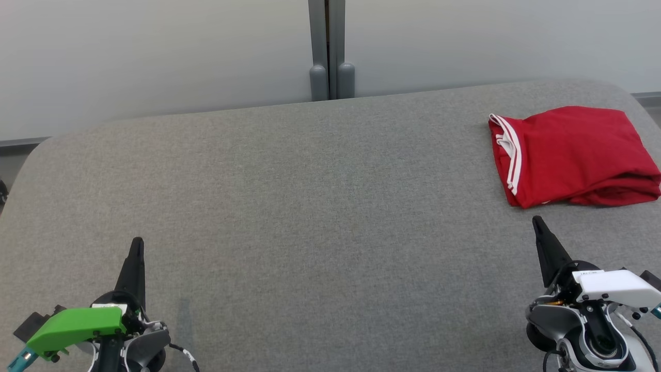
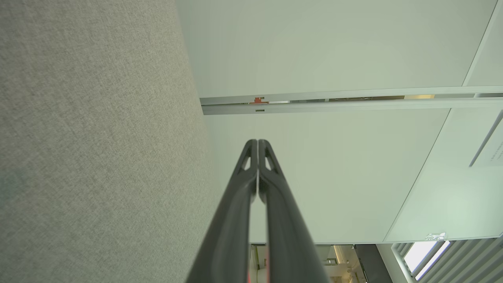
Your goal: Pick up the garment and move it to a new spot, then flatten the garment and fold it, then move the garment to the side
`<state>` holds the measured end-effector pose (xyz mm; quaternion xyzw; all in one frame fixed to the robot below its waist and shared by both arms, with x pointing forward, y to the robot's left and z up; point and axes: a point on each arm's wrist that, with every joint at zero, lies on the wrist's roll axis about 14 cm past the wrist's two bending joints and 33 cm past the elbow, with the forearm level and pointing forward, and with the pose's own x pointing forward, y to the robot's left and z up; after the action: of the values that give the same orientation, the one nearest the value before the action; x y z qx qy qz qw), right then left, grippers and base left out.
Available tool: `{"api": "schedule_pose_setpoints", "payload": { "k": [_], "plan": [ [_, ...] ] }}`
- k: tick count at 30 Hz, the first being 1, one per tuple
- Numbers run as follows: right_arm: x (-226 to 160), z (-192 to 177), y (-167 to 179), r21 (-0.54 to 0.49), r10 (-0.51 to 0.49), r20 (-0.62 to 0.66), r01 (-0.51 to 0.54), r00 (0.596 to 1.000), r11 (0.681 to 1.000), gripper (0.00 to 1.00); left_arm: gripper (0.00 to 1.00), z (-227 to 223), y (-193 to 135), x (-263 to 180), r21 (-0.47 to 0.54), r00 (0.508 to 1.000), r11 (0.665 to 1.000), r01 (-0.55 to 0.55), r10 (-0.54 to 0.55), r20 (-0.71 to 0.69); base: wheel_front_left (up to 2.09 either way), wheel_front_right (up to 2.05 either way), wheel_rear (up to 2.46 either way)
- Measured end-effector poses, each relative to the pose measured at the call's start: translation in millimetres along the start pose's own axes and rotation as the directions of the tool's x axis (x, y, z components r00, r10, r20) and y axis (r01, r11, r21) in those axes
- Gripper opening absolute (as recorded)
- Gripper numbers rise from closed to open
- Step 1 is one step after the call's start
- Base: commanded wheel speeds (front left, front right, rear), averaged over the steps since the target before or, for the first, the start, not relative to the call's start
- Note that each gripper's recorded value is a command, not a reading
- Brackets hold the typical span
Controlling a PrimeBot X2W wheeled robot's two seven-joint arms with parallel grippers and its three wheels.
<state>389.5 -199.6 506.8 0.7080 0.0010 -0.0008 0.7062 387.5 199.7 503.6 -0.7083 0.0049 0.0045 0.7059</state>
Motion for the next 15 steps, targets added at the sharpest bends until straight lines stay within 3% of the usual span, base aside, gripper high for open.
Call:
{"api": "schedule_pose_setpoints", "payload": {
  "k": [15],
  "plan": [
    [0.0, 0.0, 0.0, 0.0, 0.0, 0.0, 0.0, 1.0, 1.0, 0.0, 0.0, 0.0, -0.1, 0.0, 0.0, 1.0, 1.0, 0.0, 0.0, 0.0, 0.0, 0.0, 0.0]
  ]
}}
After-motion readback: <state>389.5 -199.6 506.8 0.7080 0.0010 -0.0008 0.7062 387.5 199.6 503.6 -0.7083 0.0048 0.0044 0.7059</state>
